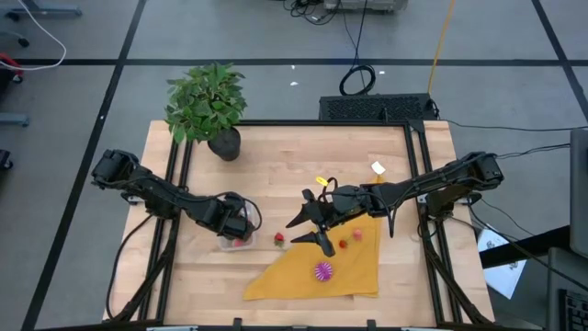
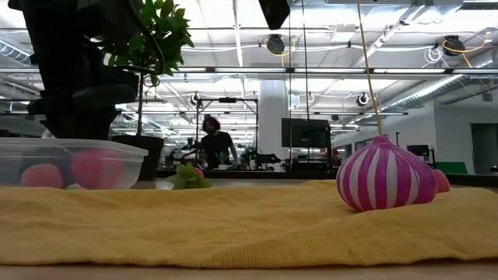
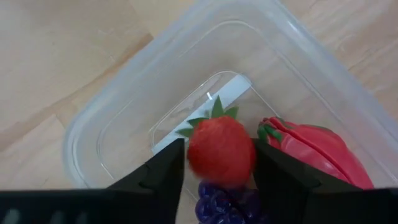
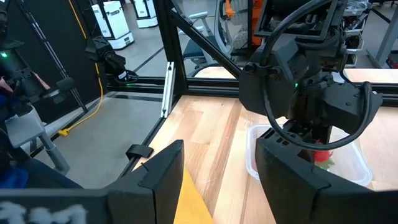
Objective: Pick and placing Produce into tupperware
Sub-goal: Put the top red strawberry into the transparent bin, then put the left red strawberry into the transparent bin
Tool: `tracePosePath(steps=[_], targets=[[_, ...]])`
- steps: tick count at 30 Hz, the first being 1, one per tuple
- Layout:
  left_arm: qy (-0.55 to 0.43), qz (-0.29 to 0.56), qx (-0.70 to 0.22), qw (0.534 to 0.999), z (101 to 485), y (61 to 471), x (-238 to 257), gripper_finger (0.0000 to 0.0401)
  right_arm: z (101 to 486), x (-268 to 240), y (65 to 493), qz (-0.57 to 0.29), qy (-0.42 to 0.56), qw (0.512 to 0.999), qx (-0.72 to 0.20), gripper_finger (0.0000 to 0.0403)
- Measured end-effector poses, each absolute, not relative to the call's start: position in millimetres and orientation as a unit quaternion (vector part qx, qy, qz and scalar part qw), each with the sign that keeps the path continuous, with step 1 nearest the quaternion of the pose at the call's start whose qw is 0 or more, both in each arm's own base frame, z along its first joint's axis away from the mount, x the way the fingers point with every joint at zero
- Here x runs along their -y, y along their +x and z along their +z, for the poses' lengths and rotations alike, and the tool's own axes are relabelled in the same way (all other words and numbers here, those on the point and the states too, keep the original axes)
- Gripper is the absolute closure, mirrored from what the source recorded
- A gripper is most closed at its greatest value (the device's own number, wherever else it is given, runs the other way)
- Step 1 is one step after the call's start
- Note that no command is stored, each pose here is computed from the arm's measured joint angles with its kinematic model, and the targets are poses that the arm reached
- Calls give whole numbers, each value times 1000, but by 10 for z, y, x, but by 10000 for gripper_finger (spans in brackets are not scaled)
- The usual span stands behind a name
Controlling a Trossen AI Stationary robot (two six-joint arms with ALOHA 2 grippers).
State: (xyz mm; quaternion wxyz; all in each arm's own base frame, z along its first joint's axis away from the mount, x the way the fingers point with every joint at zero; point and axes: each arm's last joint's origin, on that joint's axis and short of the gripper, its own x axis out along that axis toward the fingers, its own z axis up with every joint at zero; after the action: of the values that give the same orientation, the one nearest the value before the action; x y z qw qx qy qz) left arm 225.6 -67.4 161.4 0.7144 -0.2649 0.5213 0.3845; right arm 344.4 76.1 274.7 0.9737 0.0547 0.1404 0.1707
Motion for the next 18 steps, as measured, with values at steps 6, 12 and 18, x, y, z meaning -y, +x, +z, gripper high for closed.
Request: tracePosePath(steps=[6,12,18], targets=[[-266,385,-520,714,1618,2255,675,154,2747,-761,3444,171,55,974,-141,213],[-266,370,-492,742,1810,2250,698,125,2745,-761,3443,171,55,974,-141,213],[-267,321,-440,795,2203,2233,776,121,2731,-760,3439,170,54,973,-149,213]])
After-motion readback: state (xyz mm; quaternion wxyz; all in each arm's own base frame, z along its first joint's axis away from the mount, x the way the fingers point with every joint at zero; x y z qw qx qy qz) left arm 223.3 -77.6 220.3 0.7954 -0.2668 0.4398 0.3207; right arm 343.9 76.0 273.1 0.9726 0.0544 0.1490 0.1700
